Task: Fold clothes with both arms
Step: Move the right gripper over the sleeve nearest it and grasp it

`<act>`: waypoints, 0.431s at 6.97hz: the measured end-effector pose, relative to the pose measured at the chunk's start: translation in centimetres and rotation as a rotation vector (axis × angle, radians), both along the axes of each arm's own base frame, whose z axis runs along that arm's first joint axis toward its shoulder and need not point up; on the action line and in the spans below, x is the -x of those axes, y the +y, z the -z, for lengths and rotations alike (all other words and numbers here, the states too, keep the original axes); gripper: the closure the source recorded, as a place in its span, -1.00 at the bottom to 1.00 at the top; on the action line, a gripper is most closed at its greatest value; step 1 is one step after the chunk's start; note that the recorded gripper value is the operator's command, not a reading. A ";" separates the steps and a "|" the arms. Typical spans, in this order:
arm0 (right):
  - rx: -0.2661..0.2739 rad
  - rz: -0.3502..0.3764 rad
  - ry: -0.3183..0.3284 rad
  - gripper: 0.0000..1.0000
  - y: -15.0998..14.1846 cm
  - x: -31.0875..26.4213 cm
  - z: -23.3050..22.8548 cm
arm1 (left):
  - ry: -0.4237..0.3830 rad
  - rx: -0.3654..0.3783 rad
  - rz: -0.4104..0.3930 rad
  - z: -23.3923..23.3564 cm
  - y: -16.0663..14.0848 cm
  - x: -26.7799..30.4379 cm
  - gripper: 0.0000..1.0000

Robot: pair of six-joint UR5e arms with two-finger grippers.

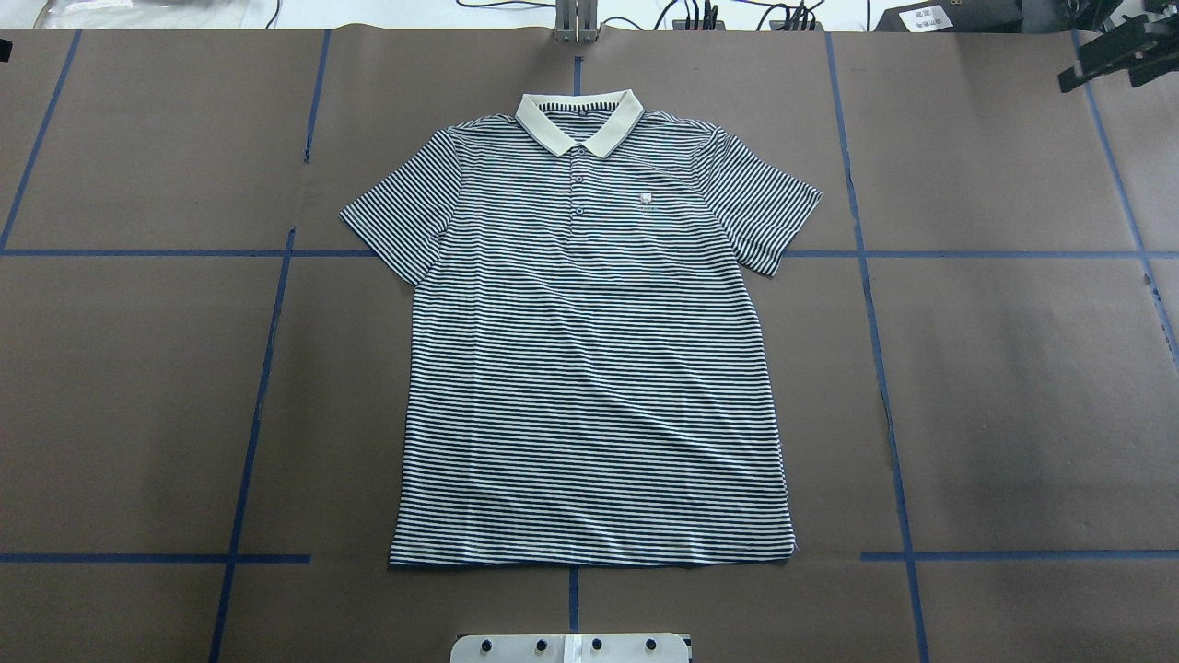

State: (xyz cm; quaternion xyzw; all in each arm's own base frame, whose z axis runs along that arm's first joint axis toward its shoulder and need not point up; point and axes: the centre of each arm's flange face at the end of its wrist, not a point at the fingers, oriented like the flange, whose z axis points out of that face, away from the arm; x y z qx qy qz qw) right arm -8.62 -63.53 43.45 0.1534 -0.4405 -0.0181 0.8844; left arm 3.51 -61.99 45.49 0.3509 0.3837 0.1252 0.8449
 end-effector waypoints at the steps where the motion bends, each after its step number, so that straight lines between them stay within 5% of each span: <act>1: -0.005 -0.033 -0.021 -0.92 -1.0 4.2 0.3 | 0.001 -0.002 -0.004 0.1 0.0 -0.3 -1.00; 3: -0.004 -0.125 -0.028 -0.63 -2.3 13.4 0.7 | 0.002 -0.007 -0.009 0.4 -0.1 -0.7 -1.00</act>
